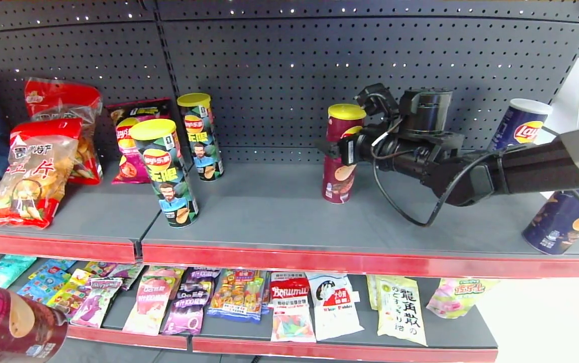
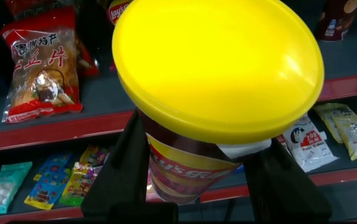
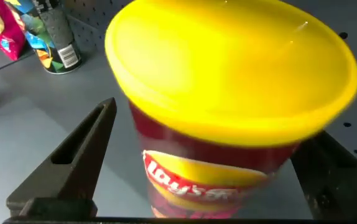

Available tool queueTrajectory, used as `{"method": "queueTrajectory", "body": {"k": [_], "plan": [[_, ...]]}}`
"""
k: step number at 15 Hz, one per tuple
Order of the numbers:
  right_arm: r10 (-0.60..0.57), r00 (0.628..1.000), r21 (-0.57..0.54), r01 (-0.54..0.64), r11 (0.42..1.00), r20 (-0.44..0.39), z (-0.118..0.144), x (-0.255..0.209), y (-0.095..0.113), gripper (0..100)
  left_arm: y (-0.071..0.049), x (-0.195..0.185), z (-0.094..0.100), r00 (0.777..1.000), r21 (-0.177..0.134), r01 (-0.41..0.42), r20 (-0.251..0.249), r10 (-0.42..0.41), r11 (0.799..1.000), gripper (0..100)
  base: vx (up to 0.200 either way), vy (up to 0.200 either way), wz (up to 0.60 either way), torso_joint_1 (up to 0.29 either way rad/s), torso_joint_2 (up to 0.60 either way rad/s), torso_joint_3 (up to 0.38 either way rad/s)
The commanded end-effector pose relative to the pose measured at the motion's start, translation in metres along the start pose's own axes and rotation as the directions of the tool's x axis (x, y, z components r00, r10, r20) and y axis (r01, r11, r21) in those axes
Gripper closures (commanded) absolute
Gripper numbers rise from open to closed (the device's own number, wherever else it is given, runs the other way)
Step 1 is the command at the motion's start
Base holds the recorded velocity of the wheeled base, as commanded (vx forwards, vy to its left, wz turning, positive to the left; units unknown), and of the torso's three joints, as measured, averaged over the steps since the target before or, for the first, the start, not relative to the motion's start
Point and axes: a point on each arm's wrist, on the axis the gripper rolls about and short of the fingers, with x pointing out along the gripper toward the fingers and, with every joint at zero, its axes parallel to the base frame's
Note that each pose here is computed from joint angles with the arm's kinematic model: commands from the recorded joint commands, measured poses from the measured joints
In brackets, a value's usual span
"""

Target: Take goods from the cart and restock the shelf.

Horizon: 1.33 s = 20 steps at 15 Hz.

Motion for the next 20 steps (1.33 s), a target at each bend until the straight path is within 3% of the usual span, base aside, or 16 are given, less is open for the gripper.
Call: {"method": "queueTrajectory", "body": {"k": [1,2,7,9,14,20], "plan": [[-0.004,1.0,0.001,0.004,1.0,-0.009,-0.006,0.005,0.0,0,0.0,0.0,-0.001,1.0,-0.001,0.0,-0.002,0.0,1.0,100,0.0,0.0,0.0,0.0,0.0,0.0],[-0.004,1.0,0.001,0.004,1.0,-0.011,-0.008,0.006,0.001,100,0.0,0.0,-0.001,1.0,-0.001,0.0,-0.002,0.0,1.0,100,0.0,0.0,0.0,0.0,0.0,0.0],[-0.035,0.999,0.003,0.035,0.999,-0.01,-0.004,0.003,0.006,100,0.0,0.0,-0.002,1.0,-0.003,0.001,-0.013,-0.001,1.0,100,0.0,0.0,0.0,0.0,0.0,0.0],[-0.086,0.996,0.002,0.086,0.996,0.003,0.009,-0.011,0.01,100,0.0,-0.001,-0.002,1.0,-0.002,0.001,-0.01,-0.001,1.0,100,0.0,0.0,0.0,0.0,0.0,0.0],[-0.185,0.983,0.004,0.185,0.983,-0.022,0.025,-0.08,0.033,100,0.0,-0.001,-0.001,1.0,-0.001,0.0,-0.004,0.0,1.0,100,0.0,0.0,0.0,0.0,0.0,0.0],[-0.316,0.947,0.104,0.32,0.942,-0.052,0.012,-0.1,0.059,100,0.0,-0.001,-0.001,1.0,-0.001,0.0,-0.004,0.0,1.0,100,0.0,0.0,0.0,0.0,0.0,0.0]]}}
